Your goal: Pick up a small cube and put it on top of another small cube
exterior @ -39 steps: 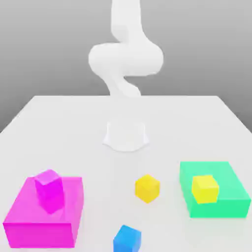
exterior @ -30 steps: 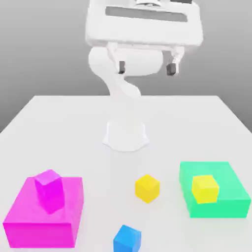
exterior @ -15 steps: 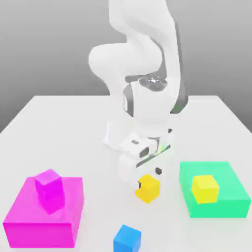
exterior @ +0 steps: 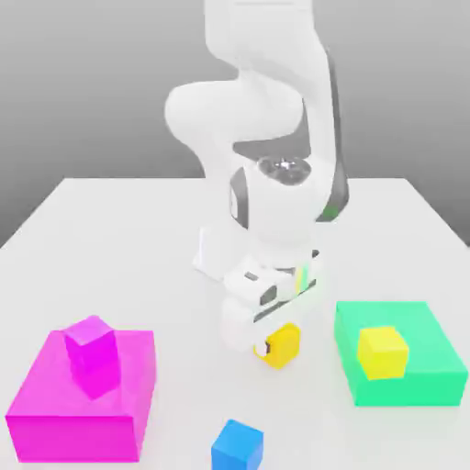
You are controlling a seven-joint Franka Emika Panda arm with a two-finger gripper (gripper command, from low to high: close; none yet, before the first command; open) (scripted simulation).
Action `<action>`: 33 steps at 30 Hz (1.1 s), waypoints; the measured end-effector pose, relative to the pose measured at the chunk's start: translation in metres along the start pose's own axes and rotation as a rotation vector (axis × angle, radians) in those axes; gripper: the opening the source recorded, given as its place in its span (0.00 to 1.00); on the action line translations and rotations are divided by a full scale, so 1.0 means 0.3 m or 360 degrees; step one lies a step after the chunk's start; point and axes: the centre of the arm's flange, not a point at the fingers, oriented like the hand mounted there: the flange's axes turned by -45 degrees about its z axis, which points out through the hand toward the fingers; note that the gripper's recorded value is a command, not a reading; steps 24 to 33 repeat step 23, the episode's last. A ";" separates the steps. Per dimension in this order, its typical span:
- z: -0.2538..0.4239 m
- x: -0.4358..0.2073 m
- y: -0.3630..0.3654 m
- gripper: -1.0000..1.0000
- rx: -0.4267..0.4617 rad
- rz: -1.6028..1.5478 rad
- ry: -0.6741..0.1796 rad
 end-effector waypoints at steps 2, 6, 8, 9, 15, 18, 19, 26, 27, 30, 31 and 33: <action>-0.048 -0.003 -0.002 0.00 0.0000 0.0000 0.0000; -0.150 0.117 -0.009 0.00 0.0002 -0.0069 0.0001; -0.213 0.209 -0.025 0.00 0.0002 -0.0122 0.0001; -0.246 0.255 -0.036 0.00 0.0003 -0.0150 0.0002; -0.439 0.484 -0.142 0.00 0.0004 -0.0300 0.0002; -0.335 0.504 -0.153 0.00 0.0003 -0.0313 0.0002; -0.293 0.504 -0.154 1.00 0.0002 -0.0313 0.0001; -0.293 0.504 -0.153 1.00 0.0002 -0.0313 0.0001; -0.293 0.504 -0.153 1.00 0.0002 -0.0313 0.0001; -0.293 0.504 -0.153 1.00 0.0002 -0.0313 0.0001; -0.293 0.504 -0.153 1.00 0.0002 -0.0313 0.0001; -0.293 0.504 -0.153 1.00 0.0002 -0.0313 0.0001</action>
